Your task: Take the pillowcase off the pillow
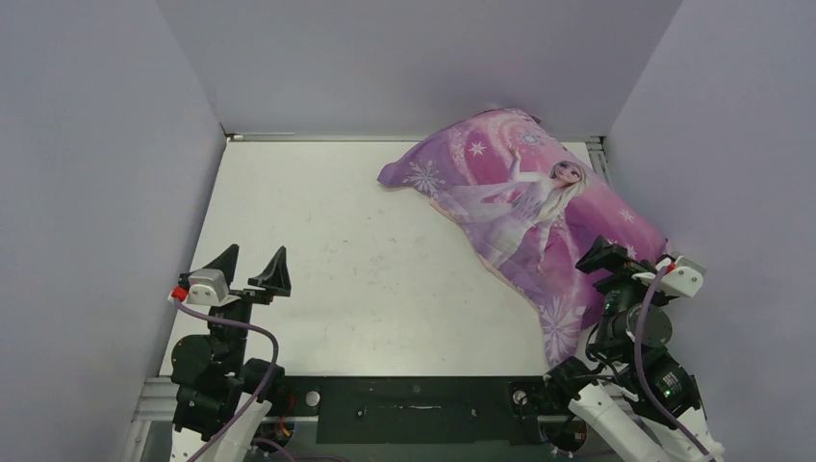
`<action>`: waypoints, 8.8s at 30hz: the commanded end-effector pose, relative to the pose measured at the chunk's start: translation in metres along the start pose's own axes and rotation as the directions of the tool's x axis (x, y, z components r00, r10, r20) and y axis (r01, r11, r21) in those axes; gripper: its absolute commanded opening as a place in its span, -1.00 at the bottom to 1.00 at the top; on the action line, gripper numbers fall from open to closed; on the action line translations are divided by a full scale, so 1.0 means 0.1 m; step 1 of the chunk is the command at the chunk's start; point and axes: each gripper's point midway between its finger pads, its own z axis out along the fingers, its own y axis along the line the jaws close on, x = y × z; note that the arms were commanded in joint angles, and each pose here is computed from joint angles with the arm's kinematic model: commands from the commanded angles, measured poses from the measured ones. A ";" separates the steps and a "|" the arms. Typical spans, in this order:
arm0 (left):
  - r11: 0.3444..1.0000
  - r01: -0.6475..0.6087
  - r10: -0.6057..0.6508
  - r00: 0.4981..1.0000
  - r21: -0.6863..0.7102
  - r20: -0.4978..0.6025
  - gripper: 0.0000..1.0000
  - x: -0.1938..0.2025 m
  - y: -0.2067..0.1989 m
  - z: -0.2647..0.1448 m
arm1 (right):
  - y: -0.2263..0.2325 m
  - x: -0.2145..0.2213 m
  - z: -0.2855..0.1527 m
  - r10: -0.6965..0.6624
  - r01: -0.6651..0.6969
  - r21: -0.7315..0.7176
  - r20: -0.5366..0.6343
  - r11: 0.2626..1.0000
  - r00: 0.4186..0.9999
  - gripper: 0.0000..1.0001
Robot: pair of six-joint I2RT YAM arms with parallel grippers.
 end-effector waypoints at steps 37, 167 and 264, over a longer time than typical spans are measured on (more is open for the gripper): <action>0.995 0.064 -0.077 0.983 0.080 0.165 0.93 -0.39 -0.10 -0.22 | 1.28 1.15 0.98 -0.487 0.473 -0.143 -0.416 0.869 0.768 0.79; 0.840 0.478 -0.499 0.492 -0.257 -0.713 0.91 2.31 -1.26 1.00 | 2.82 1.89 0.47 -0.079 -0.797 -0.453 -0.883 0.400 0.462 -0.89; 0.995 0.094 -0.092 0.747 -0.033 -0.659 0.93 0.57 -0.24 1.18 | 2.27 2.02 -0.94 -0.788 0.186 -0.817 -0.426 0.546 0.445 0.79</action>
